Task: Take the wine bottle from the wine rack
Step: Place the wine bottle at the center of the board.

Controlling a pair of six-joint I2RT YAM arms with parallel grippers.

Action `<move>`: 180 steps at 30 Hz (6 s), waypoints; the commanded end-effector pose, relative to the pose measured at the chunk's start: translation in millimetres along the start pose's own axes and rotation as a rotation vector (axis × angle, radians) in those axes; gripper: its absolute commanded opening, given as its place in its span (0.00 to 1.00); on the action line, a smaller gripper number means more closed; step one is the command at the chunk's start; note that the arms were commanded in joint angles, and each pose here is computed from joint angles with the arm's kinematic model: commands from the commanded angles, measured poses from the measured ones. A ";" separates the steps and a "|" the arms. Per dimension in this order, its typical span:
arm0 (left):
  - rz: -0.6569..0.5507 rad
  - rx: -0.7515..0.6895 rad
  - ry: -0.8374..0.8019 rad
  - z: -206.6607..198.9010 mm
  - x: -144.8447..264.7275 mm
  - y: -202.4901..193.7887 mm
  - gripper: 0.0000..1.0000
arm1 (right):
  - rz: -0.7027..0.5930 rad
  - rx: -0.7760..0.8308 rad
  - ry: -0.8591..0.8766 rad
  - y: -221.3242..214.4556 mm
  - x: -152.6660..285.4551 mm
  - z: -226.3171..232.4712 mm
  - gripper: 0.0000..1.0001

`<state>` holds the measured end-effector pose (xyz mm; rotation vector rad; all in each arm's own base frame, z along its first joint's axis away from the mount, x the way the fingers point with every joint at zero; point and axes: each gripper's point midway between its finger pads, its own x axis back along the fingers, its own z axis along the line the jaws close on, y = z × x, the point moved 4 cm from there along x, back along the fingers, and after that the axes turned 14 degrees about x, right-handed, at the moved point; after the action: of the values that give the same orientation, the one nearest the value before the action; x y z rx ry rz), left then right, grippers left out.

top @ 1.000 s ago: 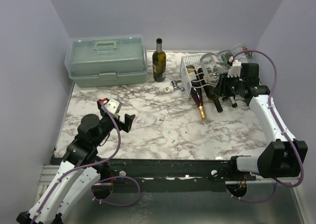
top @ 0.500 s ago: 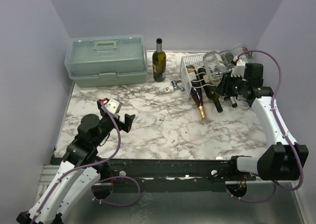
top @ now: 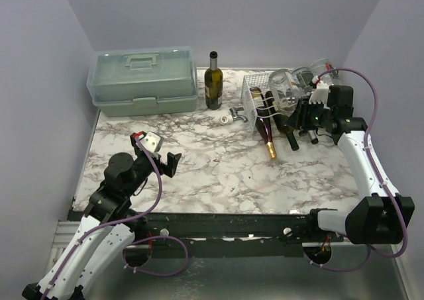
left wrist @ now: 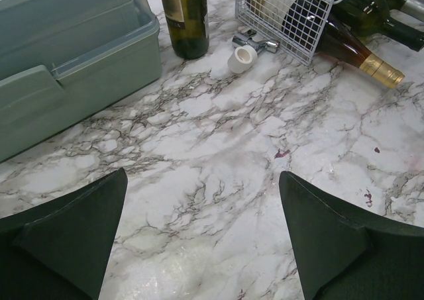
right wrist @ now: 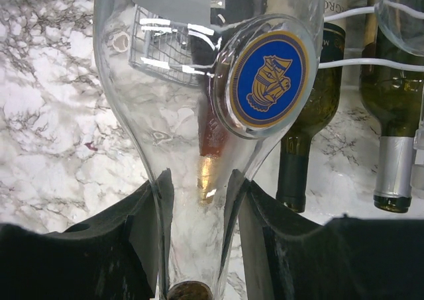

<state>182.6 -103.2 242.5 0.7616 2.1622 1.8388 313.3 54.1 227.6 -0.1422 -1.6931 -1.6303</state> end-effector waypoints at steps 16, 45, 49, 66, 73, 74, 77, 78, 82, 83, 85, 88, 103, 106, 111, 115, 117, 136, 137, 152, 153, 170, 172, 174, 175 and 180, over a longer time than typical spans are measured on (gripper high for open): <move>-0.021 0.000 -0.123 -16.1 0.6 2.0 0.99 | -0.320 0.261 0.218 66.2 35.1 35.2 0.00; -0.145 -0.347 -0.680 -116.0 11.7 23.4 0.99 | -0.011 0.641 0.571 1.4 44.0 89.1 0.00; -0.135 -0.513 -0.618 -128.1 -3.6 17.6 0.99 | 0.074 0.714 0.577 -14.8 36.8 102.4 0.00; -0.098 -0.746 -0.587 -169.8 -59.6 -34.1 0.99 | 0.337 0.765 0.652 -55.5 13.3 143.0 0.00; -0.066 -0.589 -0.635 -172.1 -53.3 -53.5 0.99 | 0.438 0.842 0.585 -52.2 12.8 132.6 0.00; -0.063 -0.552 -0.640 -171.2 -49.6 -53.9 0.99 | 0.449 0.872 0.569 -49.4 13.9 128.8 0.00; -0.075 -0.446 -0.662 -166.3 -34.8 -52.4 0.99 | 0.473 0.957 0.521 -37.1 19.2 118.9 0.00; -0.079 -0.416 -0.665 -163.7 -29.7 -52.8 0.99 | 0.476 0.989 0.512 -33.3 20.9 116.5 0.00; -0.099 -0.309 -0.652 -149.9 -11.0 -48.0 0.99 | 0.456 1.146 0.488 -20.7 28.3 110.9 0.00; -0.110 -0.285 -0.646 -146.3 -6.4 -45.3 0.99 | 0.453 1.199 0.479 -17.9 29.9 109.8 0.00; -0.129 -0.242 -0.629 -139.3 0.6 -40.9 0.99 | 0.458 1.309 0.475 -13.2 34.2 109.0 0.00; -0.134 -0.211 -0.599 -129.9 7.1 -39.4 0.99 | 0.491 1.473 0.465 -5.7 40.8 113.0 0.00; -0.107 -0.196 -0.482 -99.7 22.0 -37.1 0.99 | 0.781 2.204 0.096 19.7 53.5 145.7 0.00; -0.122 -0.190 -0.471 -95.3 27.3 -30.6 0.99 | 0.865 2.266 -0.003 21.8 52.0 143.5 0.00; -0.104 -0.232 -0.441 -85.5 34.7 -25.2 0.99 | 0.955 2.321 -0.083 17.2 47.9 142.1 0.00; -0.103 -0.240 -0.429 -78.6 39.7 -26.7 0.99 | 1.000 2.351 -0.125 15.6 43.9 143.8 0.00; -0.114 -0.230 -0.428 -76.8 41.0 -28.0 0.99 | 1.007 2.369 -0.110 13.2 42.1 145.4 0.00; -0.132 -0.215 -0.426 -73.7 44.3 -27.5 0.99 | 1.064 2.515 -0.020 -16.4 26.8 166.8 0.17; -0.133 -0.213 -0.427 -73.7 44.8 -27.5 0.99 | 1.063 2.516 -0.023 -17.4 26.5 167.9 0.20; -0.139 -0.205 -0.434 -74.0 46.2 -26.7 0.99 | 0.978 2.535 -0.053 -23.0 31.8 188.6 0.88; -0.140 -0.205 -0.435 -74.1 46.4 -26.2 0.99 | 0.957 2.530 -0.067 -21.9 32.4 193.4 0.89; -0.226 -0.169 -0.441 -68.8 56.2 -14.7 0.99 | 0.652 2.533 -0.081 -18.6 62.9 243.5 0.98; -0.232 -0.168 -0.436 -67.8 56.5 -13.6 0.99 | 0.611 2.529 -0.069 -19.3 67.3 250.1 0.98; -0.235 -0.168 -0.425 -66.4 56.3 -12.6 0.99 | 0.567 2.524 -0.038 -23.0 71.9 258.3 0.98; -0.238 -0.167 -0.420 -65.8 56.1 -11.9 0.99 | 0.544 2.520 -0.022 -25.5 74.1 263.1 0.98; -0.294 -0.136 -0.395 -58.3 61.9 -3.7 0.99 | 0.468 2.442 0.078 -32.7 79.5 278.1 0.98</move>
<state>98.8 -134.7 255.4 0.7597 1.7163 1.5399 128.7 260.8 270.3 0.5613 -2.0653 1.4136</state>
